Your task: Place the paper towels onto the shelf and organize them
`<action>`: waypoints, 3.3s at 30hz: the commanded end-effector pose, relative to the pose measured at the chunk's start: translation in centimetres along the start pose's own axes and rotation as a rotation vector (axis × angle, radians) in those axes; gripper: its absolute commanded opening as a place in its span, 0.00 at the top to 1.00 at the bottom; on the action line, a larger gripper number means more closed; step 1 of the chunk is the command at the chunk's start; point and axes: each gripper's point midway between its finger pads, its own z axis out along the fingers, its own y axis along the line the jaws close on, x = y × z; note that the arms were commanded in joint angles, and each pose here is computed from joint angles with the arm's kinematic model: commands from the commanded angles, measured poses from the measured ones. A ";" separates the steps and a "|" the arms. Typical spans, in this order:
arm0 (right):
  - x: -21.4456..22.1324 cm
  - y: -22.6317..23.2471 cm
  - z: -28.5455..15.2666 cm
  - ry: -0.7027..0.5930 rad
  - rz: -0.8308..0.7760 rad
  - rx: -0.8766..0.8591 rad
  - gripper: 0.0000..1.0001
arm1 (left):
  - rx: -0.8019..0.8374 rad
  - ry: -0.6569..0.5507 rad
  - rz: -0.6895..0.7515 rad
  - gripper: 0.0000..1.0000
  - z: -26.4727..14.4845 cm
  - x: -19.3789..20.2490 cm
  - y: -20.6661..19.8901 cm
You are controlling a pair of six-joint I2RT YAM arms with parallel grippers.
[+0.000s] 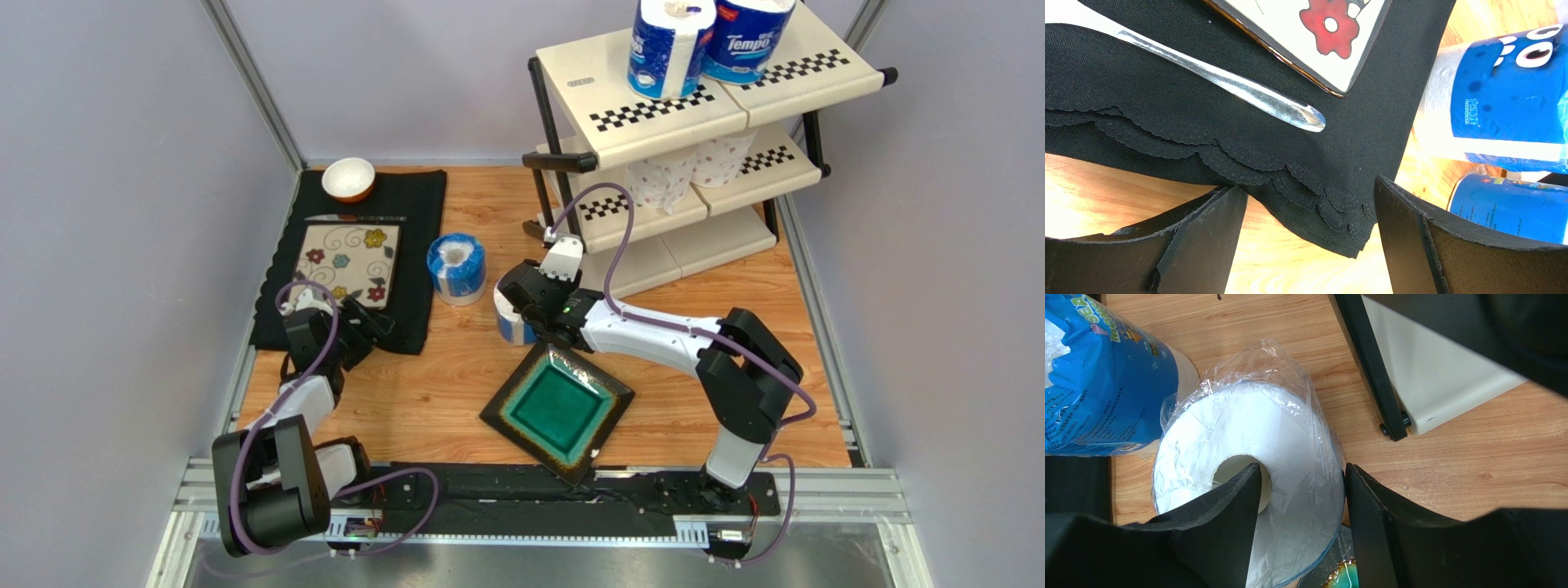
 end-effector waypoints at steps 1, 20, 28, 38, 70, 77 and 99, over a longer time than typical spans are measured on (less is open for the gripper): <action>0.9 -0.1 1.0 0.034 0.011 0.003 0.41 | -0.081 0.145 -0.068 0.15 -0.6 4.5 2.4; 1.2 -0.3 0.8 0.050 0.006 -0.003 0.65 | -0.079 0.141 -0.067 0.15 -0.7 4.3 2.4; -3.2 1.7 -2.2 -0.037 0.078 -0.144 0.71 | -0.083 0.139 -0.070 0.15 -0.7 4.3 2.5; -6.9 4.2 -7.5 -0.051 0.084 -0.357 0.73 | -0.080 0.134 -0.073 0.15 -0.7 4.2 2.4; -10.7 -25.6 -8.1 -0.246 0.411 0.173 0.72 | -0.062 0.139 -0.080 0.15 -0.6 4.3 2.1; -14.2 -28.0 -5.9 -0.329 0.458 0.186 0.72 | -0.059 0.143 -0.081 0.15 -0.6 4.3 2.1; -22.3 -31.6 0.4 -0.477 0.533 0.166 0.71 | -0.073 0.151 -0.082 0.15 -0.6 4.5 2.4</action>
